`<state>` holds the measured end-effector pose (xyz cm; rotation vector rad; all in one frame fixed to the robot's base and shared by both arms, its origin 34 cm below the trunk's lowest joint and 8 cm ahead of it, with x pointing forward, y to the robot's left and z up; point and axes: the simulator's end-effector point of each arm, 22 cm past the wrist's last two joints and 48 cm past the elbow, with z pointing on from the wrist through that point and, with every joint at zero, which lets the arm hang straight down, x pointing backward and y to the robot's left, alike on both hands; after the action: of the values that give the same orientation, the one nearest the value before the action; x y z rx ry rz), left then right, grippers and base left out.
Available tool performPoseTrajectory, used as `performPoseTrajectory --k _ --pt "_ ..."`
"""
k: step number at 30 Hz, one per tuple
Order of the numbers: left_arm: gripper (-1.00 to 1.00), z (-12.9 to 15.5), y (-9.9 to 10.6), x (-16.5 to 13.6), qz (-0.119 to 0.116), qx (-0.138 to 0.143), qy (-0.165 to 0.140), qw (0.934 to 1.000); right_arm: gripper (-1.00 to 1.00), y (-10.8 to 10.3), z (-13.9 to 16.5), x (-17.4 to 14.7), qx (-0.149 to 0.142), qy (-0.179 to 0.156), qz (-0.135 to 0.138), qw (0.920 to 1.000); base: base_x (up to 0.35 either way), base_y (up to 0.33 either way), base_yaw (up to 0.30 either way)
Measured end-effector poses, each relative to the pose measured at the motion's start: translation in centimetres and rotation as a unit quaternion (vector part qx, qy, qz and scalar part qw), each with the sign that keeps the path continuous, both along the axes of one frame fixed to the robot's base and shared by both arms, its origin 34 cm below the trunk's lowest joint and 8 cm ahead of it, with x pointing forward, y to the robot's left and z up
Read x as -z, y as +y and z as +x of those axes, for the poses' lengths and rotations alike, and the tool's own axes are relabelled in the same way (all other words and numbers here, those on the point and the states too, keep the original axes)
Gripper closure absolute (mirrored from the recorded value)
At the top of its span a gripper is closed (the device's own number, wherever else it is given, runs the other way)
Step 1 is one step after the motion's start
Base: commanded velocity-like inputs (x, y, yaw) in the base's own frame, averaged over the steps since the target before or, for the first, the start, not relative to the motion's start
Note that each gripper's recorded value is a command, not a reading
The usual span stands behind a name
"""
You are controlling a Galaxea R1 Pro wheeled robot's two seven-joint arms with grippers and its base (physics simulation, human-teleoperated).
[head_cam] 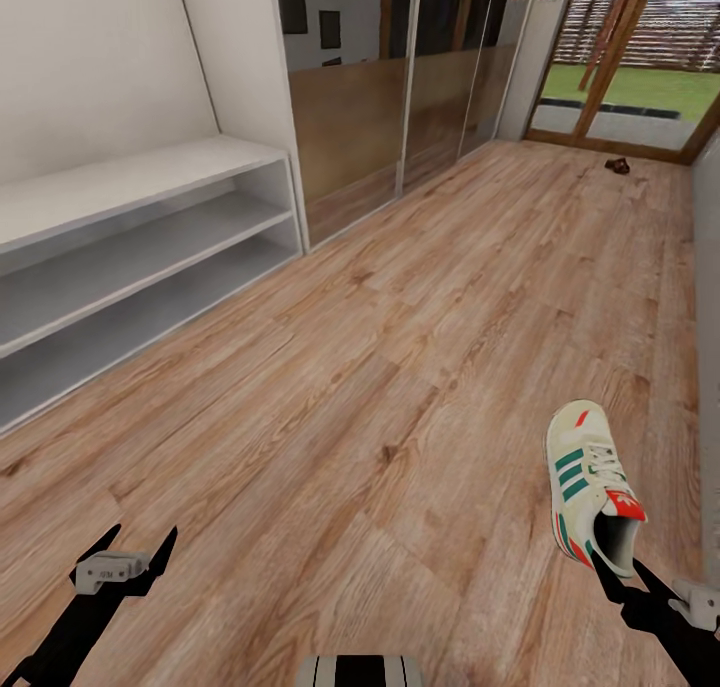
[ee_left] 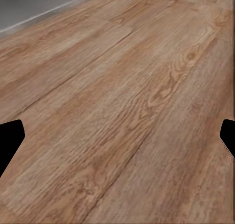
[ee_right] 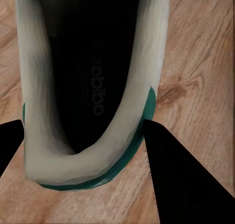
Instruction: Pick up the two gym shoes and the two sandals from the corridor floor and place them onto the hallstand (shoe rack) in the corridor, making sure they are on the rack and not on the floor. Arrange them so the two gym shoes are next to each other and the two sandals are next to each other.
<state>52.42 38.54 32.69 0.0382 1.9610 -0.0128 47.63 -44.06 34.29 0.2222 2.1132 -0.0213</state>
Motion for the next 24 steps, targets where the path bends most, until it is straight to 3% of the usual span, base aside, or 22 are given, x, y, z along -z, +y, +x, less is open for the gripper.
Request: performPoseTrajectory --k 24 --pt "-1.00 0.5 0.0 -1.5 0.000 0.000 -0.017 0.9998 1.00 0.2 0.5 -1.3 0.002 -0.020 0.002 0.9998 0.004 0.000 -0.123"
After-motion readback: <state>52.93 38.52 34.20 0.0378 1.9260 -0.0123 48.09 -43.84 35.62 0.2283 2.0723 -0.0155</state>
